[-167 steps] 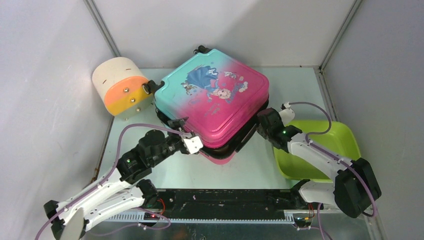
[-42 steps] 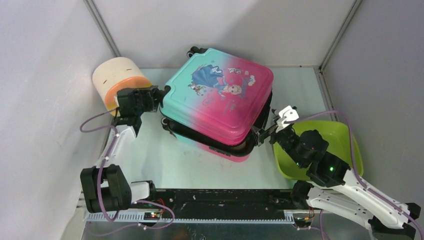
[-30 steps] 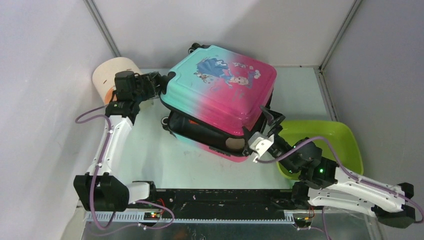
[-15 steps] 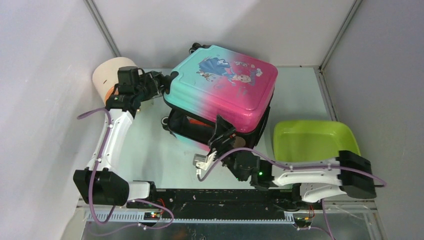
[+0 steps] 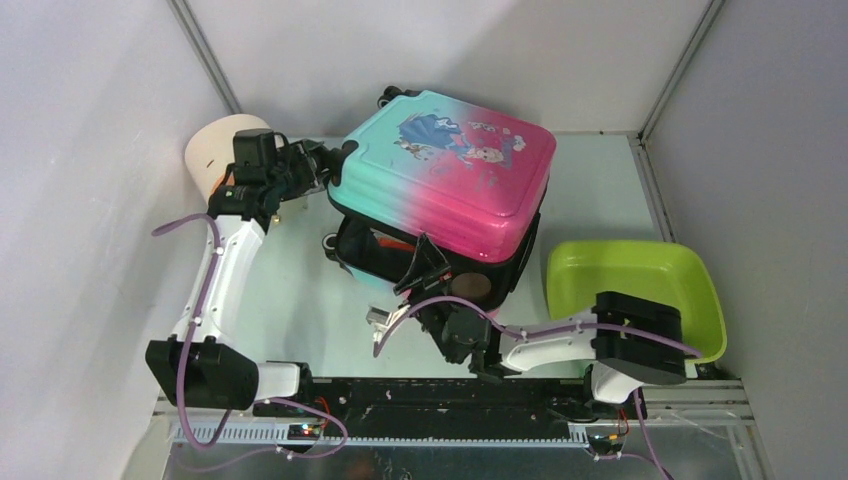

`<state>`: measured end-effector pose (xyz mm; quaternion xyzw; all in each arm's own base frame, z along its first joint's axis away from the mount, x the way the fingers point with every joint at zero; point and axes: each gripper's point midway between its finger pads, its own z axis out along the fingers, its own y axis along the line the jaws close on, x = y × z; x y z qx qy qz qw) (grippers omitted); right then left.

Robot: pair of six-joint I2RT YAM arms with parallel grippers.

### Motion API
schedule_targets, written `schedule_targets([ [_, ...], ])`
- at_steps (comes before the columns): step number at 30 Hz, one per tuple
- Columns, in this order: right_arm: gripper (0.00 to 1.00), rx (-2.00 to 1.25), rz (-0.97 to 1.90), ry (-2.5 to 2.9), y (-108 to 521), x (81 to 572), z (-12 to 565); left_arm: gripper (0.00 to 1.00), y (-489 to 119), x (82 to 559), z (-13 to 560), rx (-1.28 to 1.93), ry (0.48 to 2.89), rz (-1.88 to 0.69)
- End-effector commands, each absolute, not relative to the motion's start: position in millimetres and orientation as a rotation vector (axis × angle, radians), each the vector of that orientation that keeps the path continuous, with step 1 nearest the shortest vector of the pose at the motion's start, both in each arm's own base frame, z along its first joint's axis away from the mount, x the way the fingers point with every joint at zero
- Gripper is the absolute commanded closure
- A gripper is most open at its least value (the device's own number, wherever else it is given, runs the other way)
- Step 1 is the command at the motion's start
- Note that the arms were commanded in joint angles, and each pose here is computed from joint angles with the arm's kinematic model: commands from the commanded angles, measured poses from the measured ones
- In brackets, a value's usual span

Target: Open, take out, and arrange the luggage

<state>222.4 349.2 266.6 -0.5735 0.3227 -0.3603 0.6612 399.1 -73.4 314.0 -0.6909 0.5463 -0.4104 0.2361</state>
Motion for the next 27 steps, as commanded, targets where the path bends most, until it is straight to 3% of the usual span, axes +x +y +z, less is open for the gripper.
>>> schedule_targets([
  [1,0.02,-1.147,-0.901,0.775,332,241,283,1.00,-92,403,376,-1.788,1.435,-1.354],
  [12,0.04,-1.061,-1.024,0.730,322,259,301,1.00,-82,388,371,-1.817,1.409,-1.293],
  [16,0.11,-1.026,-1.049,0.734,314,269,312,1.00,-80,382,364,-1.836,1.407,-1.275],
  [18,0.22,-1.008,-1.052,0.722,310,274,319,1.00,-80,381,361,-1.846,1.408,-1.273],
  [20,0.57,-0.999,-1.067,0.696,306,280,327,0.97,-79,378,357,-1.869,1.399,-1.268],
  [21,0.65,-0.998,-1.068,0.673,306,281,331,0.96,-77,376,358,-1.872,1.383,-1.266],
  [24,0.89,-0.966,-1.089,0.641,295,289,346,0.81,-69,372,357,-1.873,1.346,-1.246],
  [27,1.00,-0.929,-1.089,0.638,283,298,360,0.58,-52,367,371,-1.803,1.304,-1.204],
])
